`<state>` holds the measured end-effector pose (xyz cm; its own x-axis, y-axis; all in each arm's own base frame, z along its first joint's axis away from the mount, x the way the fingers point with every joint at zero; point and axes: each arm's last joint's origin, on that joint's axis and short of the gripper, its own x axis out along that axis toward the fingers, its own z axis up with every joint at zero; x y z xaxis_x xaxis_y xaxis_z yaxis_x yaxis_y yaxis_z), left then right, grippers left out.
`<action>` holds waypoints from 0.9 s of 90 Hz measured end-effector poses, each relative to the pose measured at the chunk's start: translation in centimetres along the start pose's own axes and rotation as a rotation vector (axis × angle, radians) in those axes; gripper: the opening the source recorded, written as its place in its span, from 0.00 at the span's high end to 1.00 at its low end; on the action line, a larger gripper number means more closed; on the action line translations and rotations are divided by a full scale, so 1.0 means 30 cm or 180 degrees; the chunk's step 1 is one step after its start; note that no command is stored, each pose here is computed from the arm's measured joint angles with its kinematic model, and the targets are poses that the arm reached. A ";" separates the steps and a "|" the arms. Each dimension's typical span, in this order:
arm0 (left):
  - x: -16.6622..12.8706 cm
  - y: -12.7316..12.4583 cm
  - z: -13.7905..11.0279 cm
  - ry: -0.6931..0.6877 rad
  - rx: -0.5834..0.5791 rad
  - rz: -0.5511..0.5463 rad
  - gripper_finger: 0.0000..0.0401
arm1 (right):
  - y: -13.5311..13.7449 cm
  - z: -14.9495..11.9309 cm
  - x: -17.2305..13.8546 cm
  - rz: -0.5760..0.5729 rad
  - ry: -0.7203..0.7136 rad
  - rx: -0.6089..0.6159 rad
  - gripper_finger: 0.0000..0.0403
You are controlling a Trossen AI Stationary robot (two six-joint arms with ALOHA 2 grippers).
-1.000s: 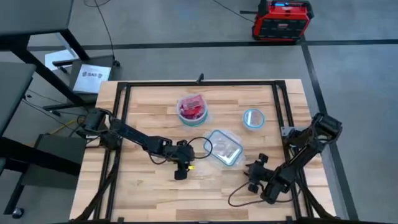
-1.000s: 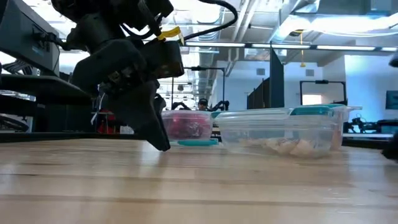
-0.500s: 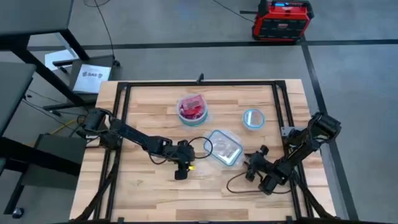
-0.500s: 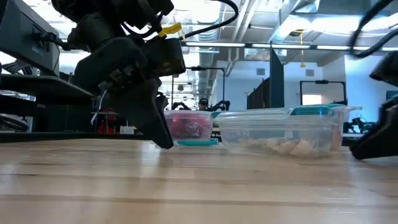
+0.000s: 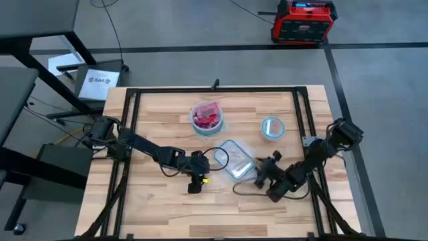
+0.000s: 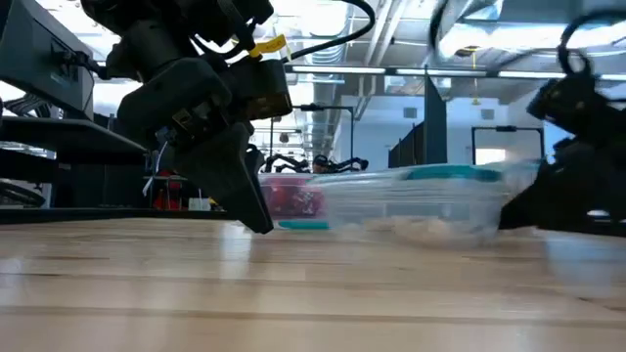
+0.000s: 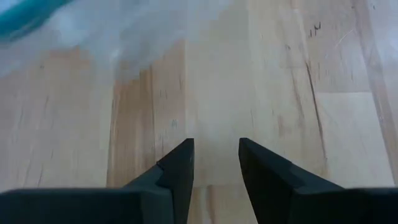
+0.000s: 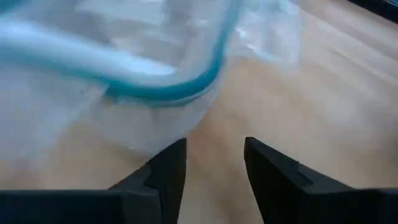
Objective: Sort candy
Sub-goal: Close the rectangular transparent bin
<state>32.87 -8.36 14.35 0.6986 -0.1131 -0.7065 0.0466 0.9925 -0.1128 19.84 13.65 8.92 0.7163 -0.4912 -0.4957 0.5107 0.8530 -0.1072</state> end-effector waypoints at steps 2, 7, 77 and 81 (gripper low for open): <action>0.000 0.001 0.000 0.0000 0.0008 0.0001 0.72 | 0.007 0.003 -0.003 0.0052 -0.0017 -0.0025 0.63; 0.000 0.005 0.001 0.0000 0.0052 0.0009 0.72 | 0.014 0.005 -0.005 0.0102 -0.0031 -0.0064 0.63; -0.100 0.212 0.159 -0.0196 0.0683 0.0603 0.72 | 0.022 0.014 0.003 0.0227 0.0030 -0.0099 0.63; -0.104 0.221 0.171 -0.0229 0.0677 0.0591 0.72 | 0.022 0.014 0.004 0.0223 0.0032 -0.0103 0.63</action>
<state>34.66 -1.18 19.41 0.7576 0.0674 -0.6493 0.0565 0.9842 0.1681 20.45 14.07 9.17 0.7447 -0.4285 -0.5117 0.4438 0.8906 -0.0998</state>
